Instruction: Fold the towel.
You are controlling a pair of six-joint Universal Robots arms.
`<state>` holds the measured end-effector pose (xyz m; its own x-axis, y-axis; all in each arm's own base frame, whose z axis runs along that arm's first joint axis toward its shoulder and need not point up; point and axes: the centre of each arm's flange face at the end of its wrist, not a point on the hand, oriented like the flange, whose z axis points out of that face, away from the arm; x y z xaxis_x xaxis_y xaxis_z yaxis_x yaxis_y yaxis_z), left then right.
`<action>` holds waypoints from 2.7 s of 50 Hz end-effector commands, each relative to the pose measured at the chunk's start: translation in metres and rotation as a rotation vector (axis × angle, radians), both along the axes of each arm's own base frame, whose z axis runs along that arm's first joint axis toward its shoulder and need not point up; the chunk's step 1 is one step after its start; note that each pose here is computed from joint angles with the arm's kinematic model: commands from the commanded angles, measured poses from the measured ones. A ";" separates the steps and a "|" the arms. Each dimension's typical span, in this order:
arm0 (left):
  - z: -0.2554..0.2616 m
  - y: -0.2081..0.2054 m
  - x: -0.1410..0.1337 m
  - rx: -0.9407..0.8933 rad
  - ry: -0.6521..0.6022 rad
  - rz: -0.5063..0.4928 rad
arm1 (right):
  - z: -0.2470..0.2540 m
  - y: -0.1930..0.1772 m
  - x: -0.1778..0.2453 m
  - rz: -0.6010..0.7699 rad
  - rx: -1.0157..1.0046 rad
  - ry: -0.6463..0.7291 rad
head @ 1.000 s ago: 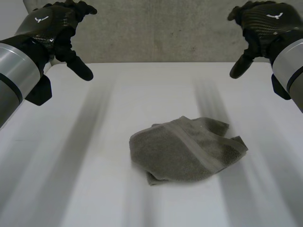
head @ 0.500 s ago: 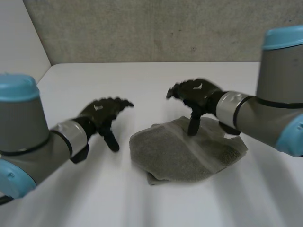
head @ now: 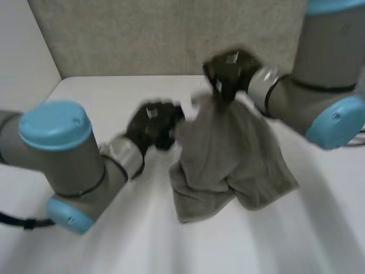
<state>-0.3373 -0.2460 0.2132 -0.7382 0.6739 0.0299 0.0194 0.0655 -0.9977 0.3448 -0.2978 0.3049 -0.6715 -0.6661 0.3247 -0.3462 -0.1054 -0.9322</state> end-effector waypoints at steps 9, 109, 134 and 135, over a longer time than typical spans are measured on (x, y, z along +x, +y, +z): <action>0.205 0.007 0.030 -0.588 0.558 0.261 | 0.150 0.033 -0.048 -0.215 -0.527 -0.460; 0.160 0.060 0.051 -0.411 0.373 0.109 | 0.101 0.071 -0.070 -0.103 -0.387 -0.030; -0.047 -0.044 0.007 -0.079 -0.136 0.127 | -0.121 -0.042 -0.003 -0.021 0.010 0.364; -0.047 -0.050 0.006 -0.099 -0.144 0.131 | -0.125 -0.051 0.000 -0.044 -0.017 0.353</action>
